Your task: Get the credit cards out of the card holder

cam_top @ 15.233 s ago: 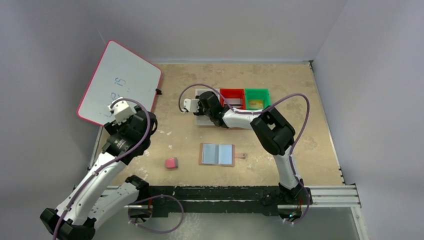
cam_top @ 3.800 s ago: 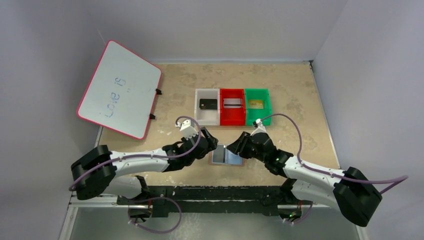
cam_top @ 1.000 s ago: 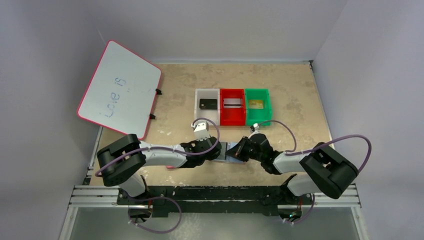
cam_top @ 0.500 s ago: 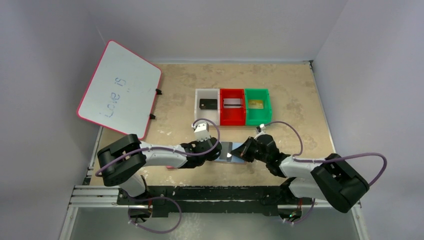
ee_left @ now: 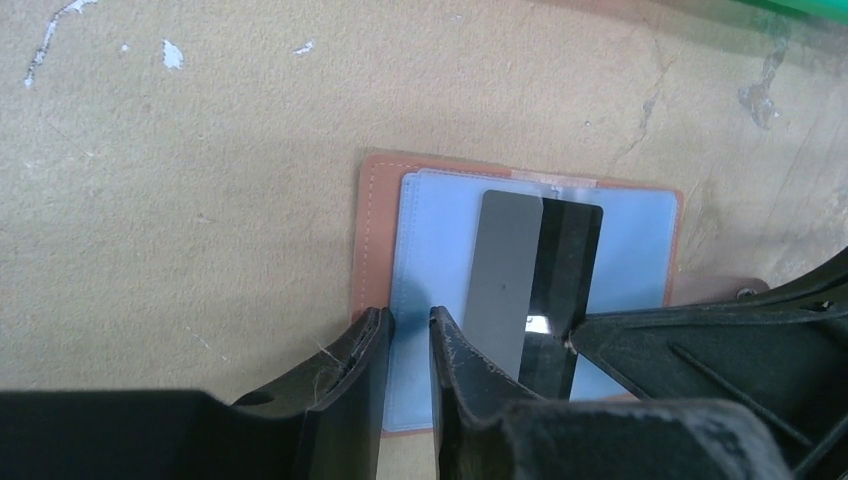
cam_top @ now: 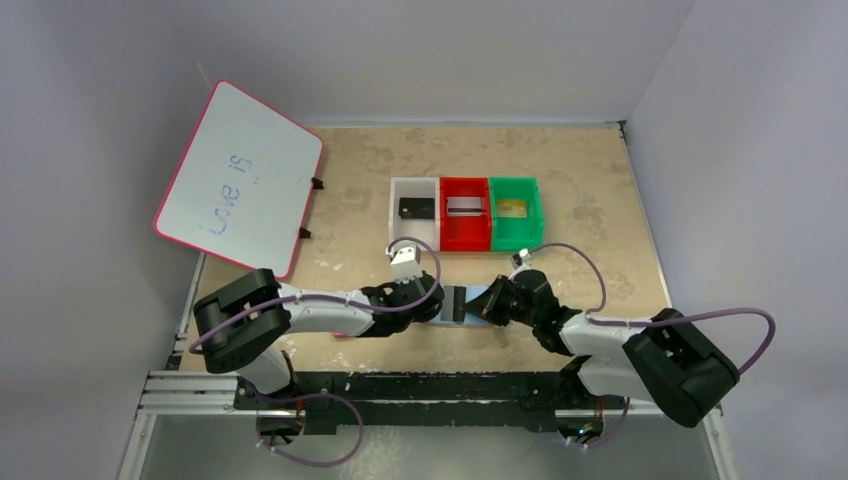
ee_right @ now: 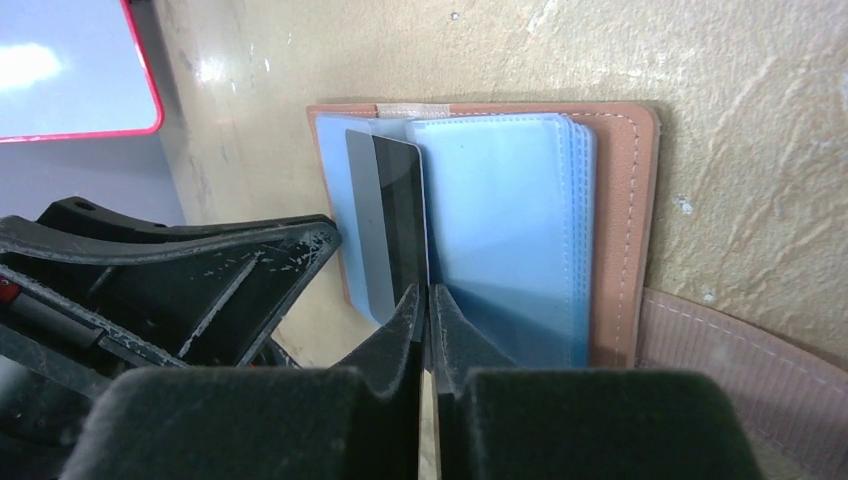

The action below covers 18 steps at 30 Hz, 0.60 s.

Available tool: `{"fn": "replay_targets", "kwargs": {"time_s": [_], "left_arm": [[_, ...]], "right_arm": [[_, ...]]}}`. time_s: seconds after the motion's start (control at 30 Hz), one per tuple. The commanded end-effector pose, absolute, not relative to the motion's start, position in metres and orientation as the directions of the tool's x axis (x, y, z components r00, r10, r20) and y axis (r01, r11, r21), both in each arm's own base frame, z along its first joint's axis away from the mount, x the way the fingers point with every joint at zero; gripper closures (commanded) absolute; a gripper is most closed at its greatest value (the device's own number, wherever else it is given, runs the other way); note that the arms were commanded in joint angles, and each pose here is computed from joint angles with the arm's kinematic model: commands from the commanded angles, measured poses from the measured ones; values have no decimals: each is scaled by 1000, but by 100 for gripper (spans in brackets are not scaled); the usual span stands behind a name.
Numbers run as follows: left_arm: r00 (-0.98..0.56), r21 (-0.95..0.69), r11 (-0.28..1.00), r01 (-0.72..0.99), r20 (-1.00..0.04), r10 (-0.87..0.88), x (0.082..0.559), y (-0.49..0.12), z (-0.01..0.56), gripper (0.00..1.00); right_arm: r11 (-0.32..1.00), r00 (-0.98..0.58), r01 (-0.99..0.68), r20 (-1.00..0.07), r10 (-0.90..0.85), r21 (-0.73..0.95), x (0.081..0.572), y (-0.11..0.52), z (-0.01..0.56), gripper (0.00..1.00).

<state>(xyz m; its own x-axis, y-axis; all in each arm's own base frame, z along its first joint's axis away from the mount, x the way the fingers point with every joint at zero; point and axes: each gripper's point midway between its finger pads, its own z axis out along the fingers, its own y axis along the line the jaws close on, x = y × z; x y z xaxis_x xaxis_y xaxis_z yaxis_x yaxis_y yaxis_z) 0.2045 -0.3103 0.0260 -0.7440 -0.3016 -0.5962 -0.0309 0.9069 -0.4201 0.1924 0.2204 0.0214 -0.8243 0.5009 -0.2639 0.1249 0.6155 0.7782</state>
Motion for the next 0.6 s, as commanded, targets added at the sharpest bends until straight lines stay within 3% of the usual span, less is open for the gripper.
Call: {"fn": "replay_targets", "kwargs": {"time_s": [0.0,0.2,0.4,0.57], "left_arm": [[-769,-445,895,38,-585,-258,196,-333,40,78],[-786,-444,893,66,-574,-228,190,-353,35,78],[-776,-454,887,82,-588,-229,190,-363,43,89],[-759,-363,931,41,-617,-207,192,-339,33,100]], "right_arm": [[616,-810,74,-313,495,784,198,220,27,94],[659,-823,101,-309,477,746,198,217,14,94],[651,-832,145,-265,488,745,188,214,0,98],[647,-814,141,-284,507,749,191,211,7,100]]}}
